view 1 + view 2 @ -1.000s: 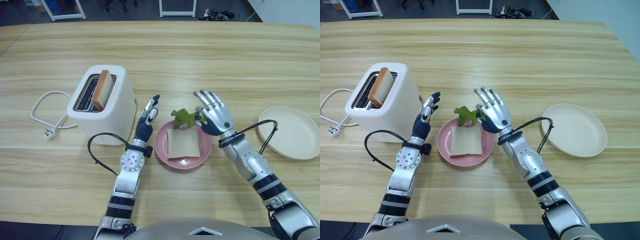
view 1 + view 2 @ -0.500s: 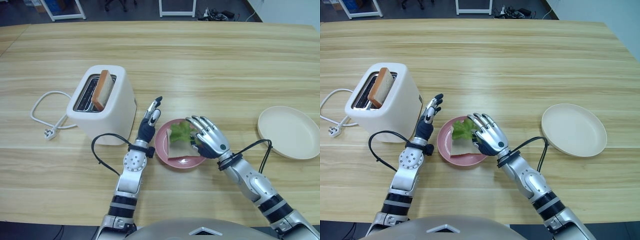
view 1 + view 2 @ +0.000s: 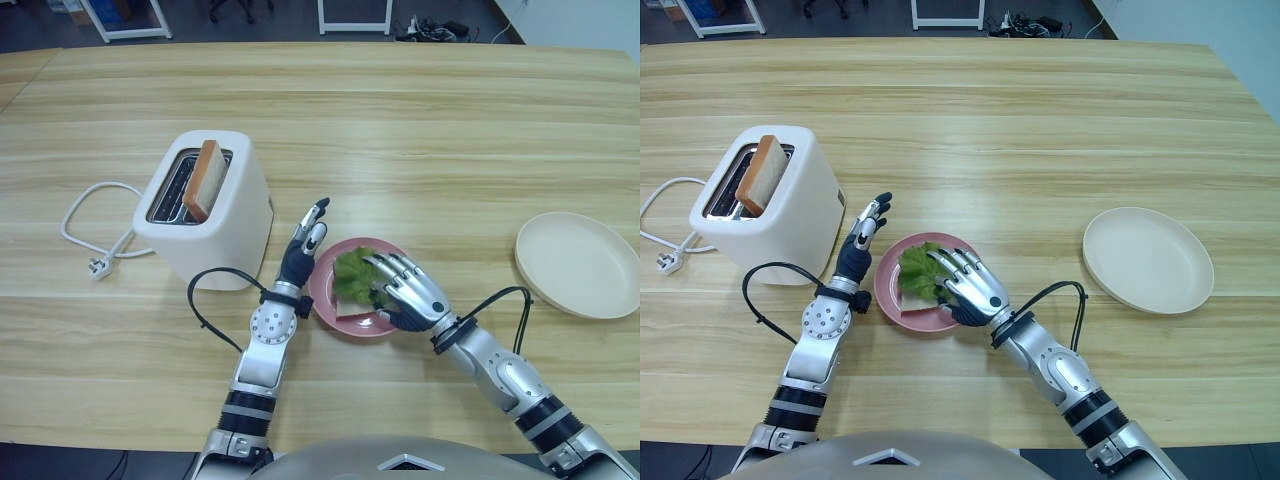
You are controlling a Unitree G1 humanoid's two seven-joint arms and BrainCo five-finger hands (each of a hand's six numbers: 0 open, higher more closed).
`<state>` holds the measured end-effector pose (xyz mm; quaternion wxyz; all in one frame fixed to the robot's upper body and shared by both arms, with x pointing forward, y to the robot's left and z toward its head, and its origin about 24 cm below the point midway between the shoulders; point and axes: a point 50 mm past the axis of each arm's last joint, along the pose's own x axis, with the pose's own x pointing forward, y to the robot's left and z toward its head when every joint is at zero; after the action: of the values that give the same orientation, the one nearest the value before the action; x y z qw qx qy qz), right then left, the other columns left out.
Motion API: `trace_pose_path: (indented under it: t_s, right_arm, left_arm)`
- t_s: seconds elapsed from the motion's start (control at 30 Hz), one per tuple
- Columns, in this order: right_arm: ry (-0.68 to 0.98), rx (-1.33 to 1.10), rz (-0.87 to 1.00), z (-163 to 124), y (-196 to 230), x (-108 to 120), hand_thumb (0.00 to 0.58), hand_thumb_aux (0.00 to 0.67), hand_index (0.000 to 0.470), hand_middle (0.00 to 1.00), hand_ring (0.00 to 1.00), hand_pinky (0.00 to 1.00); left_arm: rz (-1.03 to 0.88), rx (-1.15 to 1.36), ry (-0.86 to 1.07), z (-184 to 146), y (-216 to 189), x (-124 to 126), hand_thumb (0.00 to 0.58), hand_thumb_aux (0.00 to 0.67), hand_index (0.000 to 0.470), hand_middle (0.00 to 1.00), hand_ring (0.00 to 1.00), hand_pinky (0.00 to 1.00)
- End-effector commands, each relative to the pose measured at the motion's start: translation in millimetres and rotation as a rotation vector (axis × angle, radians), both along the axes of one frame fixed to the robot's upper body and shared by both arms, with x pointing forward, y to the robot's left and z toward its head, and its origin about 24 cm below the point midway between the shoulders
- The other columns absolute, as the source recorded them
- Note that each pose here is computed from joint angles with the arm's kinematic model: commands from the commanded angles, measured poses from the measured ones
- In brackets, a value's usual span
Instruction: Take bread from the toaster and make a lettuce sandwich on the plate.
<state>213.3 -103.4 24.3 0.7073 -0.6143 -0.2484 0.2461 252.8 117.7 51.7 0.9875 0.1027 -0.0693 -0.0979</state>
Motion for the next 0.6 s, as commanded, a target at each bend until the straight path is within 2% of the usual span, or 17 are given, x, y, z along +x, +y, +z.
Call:
trace_pose_path:
  t_s: [0.03,0.13,0.27,0.37,0.43,0.5,0.6]
  right_arm:
    - [0.024,0.075,0.01,9,-2,-6,0.0,0.0,0.0,0.0,0.0,0.0]
    - [0.051,0.281,-0.033,31,-14,-3,0.0,0.0,0.0,0.0,0.0,0.0]
    - [0.037,0.65,-0.171,70,-50,21,0.0,0.0,0.0,0.0,0.0,0.0]
    - [0.04,0.89,-0.288,81,-75,33,0.0,0.0,0.0,0.0,0.0,0.0]
    - [0.059,0.993,-0.362,79,-87,38,0.0,0.0,0.0,0.0,0.0,0.0]
    - [0.088,1.052,-0.408,73,-91,40,0.0,0.0,0.0,0.0,0.0,0.0]
    - [0.121,1.071,-0.421,64,-88,40,0.0,0.0,0.0,0.0,0.0,0.0]
  left_arm:
    - [-0.003,0.013,0.011,-2,-2,1,0.0,0.0,0.0,0.0,0.0,0.0]
    - [0.012,-0.016,-0.049,7,0,0,0.0,0.0,0.0,0.0,0.0,0.0]
    - [0.076,0.001,-0.367,55,8,-13,0.0,0.0,0.0,0.0,0.0,0.0]
    - [0.271,0.239,-0.685,103,30,-29,0.0,0.0,0.0,0.0,0.0,0.0]
    - [0.458,0.48,-0.79,119,50,-32,0.0,0.0,0.0,0.0,0.0,0.0]
    - [0.619,0.671,-0.753,121,75,-26,0.0,0.0,0.0,0.0,0.0,0.0]
    - [0.7,0.819,-0.495,95,111,-6,0.0,0.0,0.0,0.0,0.0,0.0]
